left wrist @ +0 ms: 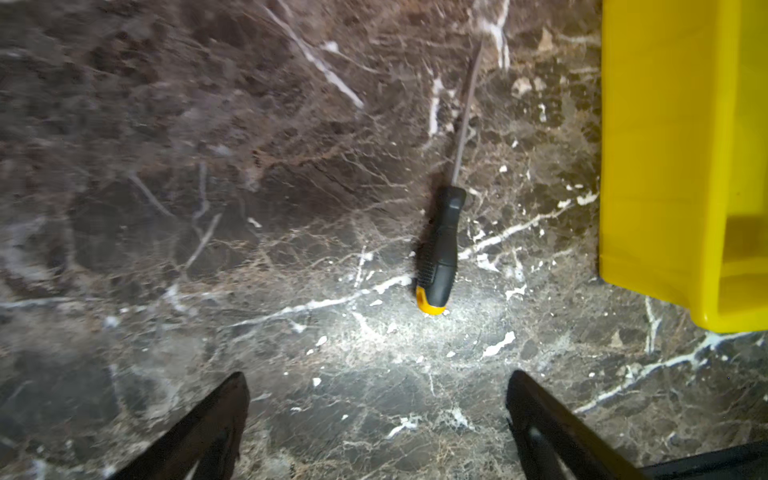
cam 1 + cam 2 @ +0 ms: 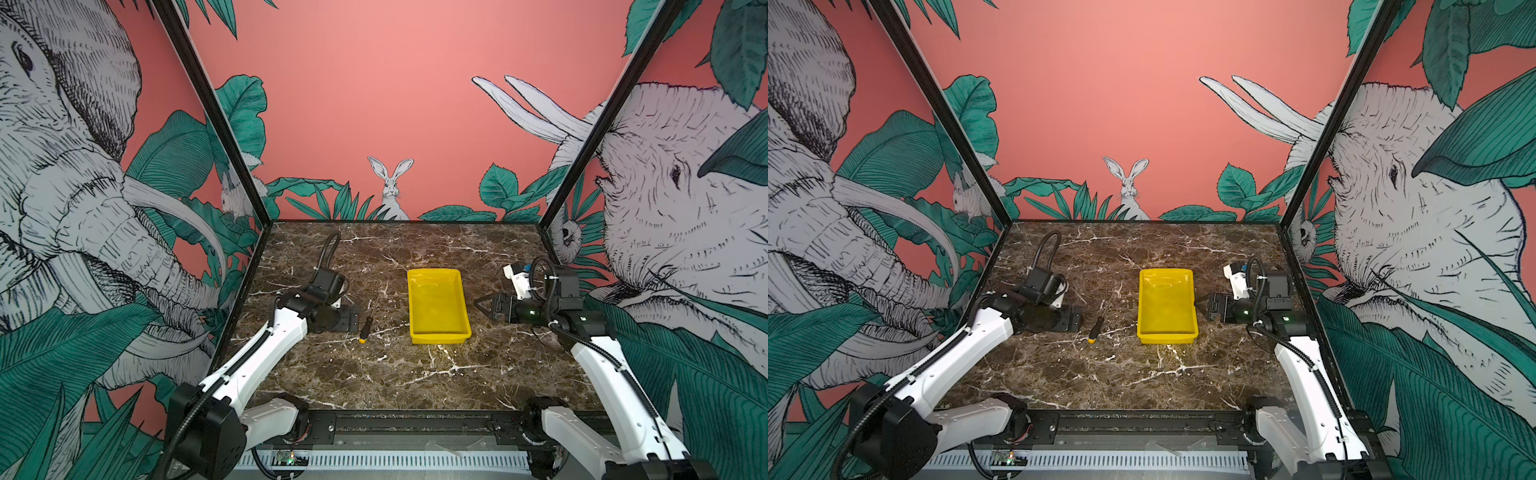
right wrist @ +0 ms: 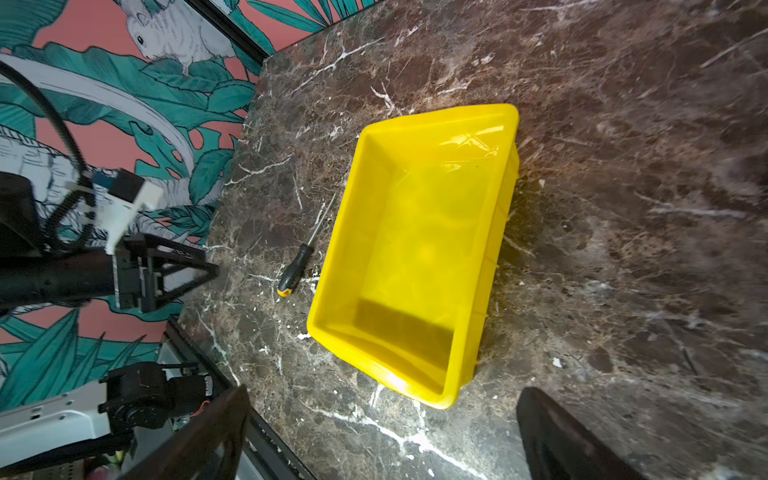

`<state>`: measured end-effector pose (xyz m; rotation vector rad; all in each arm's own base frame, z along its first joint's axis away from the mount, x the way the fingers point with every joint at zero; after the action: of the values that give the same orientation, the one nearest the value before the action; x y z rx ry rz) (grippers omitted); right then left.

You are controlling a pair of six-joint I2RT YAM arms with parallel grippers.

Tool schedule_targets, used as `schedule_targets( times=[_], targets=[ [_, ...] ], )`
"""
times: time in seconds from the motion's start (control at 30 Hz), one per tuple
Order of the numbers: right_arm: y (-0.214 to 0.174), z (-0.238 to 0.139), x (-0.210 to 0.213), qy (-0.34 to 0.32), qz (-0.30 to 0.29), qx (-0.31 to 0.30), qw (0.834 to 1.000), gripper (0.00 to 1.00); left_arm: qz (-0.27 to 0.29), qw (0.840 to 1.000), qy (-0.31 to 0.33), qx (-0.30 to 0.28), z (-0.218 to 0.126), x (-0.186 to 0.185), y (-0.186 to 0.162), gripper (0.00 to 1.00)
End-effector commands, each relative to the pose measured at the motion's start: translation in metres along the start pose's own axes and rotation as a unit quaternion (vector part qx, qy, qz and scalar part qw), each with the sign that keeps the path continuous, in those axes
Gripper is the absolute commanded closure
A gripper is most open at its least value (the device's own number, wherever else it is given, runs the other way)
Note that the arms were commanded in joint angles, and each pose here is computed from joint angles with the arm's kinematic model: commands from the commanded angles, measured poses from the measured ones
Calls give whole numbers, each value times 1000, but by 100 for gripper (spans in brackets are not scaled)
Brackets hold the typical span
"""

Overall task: Put the screwdriver in the bin
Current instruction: 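Lower the left gripper over the screwdriver handle while the right arm moves beside the bin, then close the left gripper on the black screwdriver handle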

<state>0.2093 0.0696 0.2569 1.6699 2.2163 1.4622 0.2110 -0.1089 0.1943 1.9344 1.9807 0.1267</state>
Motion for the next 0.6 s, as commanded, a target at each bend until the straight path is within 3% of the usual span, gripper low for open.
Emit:
schedule_targets(
  times=[0.0, 0.17, 0.33, 0.57],
  targets=[
    [0, 3, 3, 36, 11, -24, 999, 0, 3, 1000, -2, -3, 19, -11, 3, 4],
    [-5, 3, 2, 33, 9, -13, 999, 0, 46, 998, 28, 14, 44, -25, 6, 8],
    [-3, 3, 3, 37, 6, -1, 999, 0, 40, 997, 51, 28, 62, -26, 5, 16],
    [5, 7, 1, 39, 7, 5, 999, 0, 25, 999, 32, 30, 75, -38, 1, 19]
  ],
)
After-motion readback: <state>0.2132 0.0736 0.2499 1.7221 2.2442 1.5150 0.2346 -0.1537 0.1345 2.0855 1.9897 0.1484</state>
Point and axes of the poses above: each gripper's point midway between its finger pads, its own z axis out along the fingers, its own x axis along the line the jaws close on, y = z × x, the point moved 8 cm from there along -z, back along the fingers, and after that the axes turned 8 degrees about -z, right-handed, at the moved point
